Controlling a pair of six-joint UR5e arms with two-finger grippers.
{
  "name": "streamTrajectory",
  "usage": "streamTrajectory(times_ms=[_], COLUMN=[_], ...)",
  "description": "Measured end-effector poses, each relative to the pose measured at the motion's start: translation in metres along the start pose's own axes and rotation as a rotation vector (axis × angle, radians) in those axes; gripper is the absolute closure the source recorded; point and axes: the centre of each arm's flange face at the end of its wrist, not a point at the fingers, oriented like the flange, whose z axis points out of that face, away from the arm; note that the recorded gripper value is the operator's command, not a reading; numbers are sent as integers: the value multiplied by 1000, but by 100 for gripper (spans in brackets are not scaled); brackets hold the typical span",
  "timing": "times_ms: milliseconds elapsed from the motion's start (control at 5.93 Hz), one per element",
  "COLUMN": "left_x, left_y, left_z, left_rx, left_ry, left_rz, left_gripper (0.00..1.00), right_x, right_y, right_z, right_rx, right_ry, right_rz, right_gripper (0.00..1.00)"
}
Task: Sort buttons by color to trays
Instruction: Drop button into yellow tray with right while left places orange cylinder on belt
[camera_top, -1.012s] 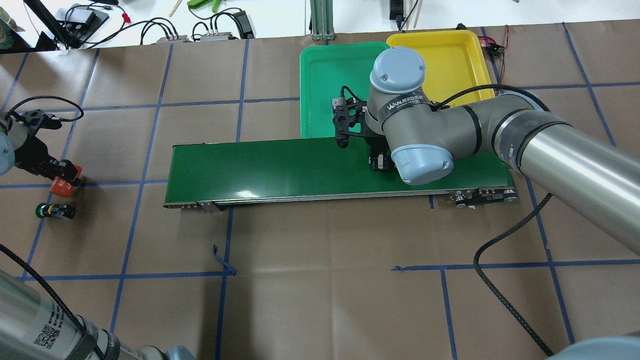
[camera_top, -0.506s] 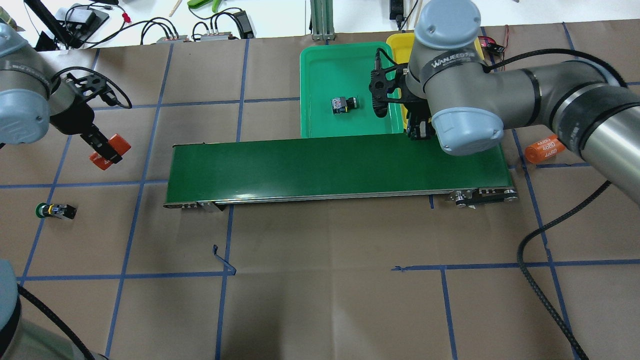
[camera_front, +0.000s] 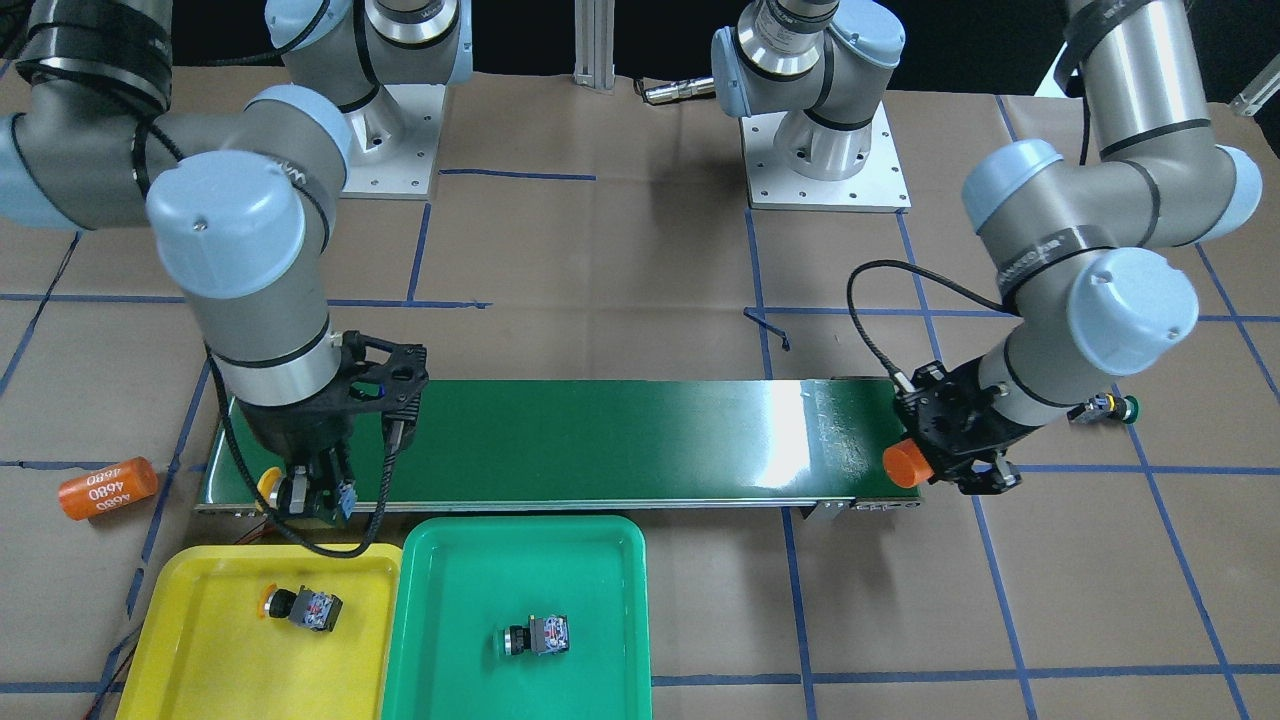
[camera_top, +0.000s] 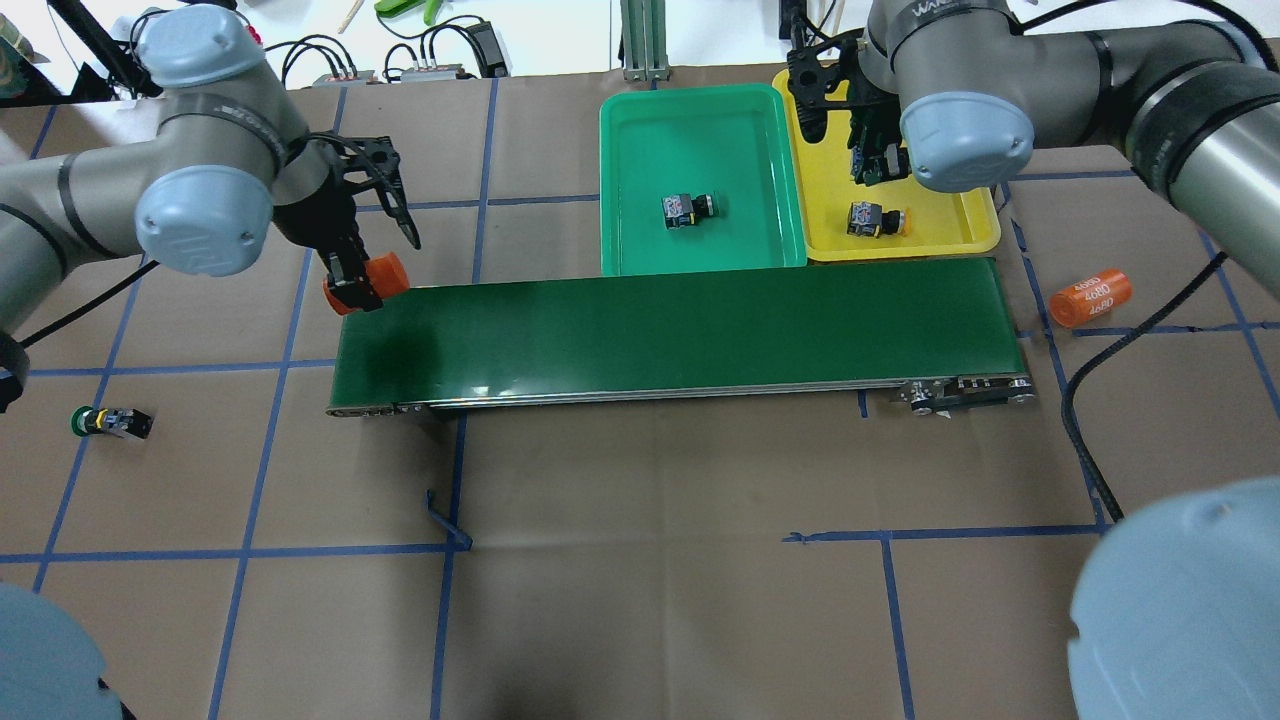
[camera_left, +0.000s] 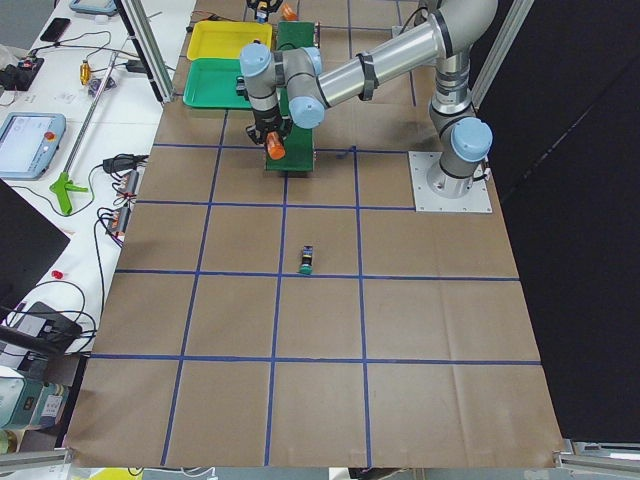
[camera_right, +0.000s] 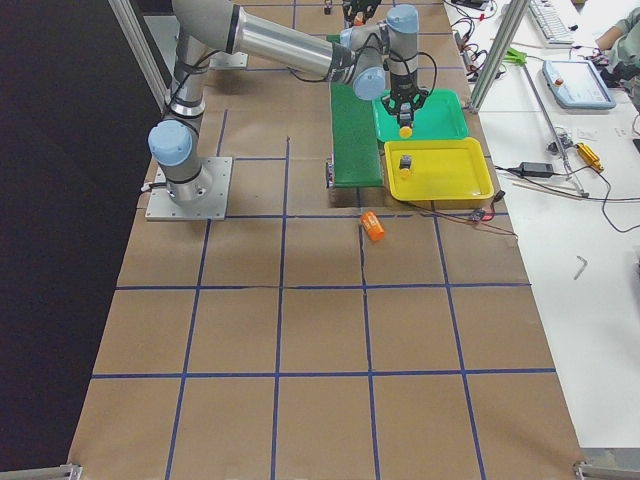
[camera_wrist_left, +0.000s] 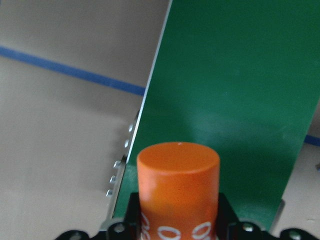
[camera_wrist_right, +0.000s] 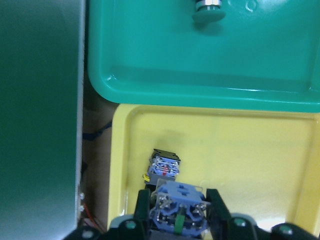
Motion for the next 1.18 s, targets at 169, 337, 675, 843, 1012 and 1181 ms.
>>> streamTrajectory(times_ms=[169,337,675,843,1012,1181], left_x=[21,33,36,36,35,30], left_y=[-31,-43,-48,-49,-45,-31], left_z=[6,15,23,22,19,11], left_rx=[-21,-31,-35,-35,-34,-32], left_ry=[7,17,21,17,12,5], left_rz=[75,117,135,132,122,94], left_gripper=[97,91,2,2,2,2], right_x=[20,34,45,45,38,24], right_y=[18,32,38,40,39,34], right_z=[40,83,116,103,69,23], right_rx=[-1,17,49,49,54,60], right_ry=[16,34,47,32,-19,-86], right_rz=[-6,-4,9,21,48,85], right_gripper=[87,1,0,0,0,0])
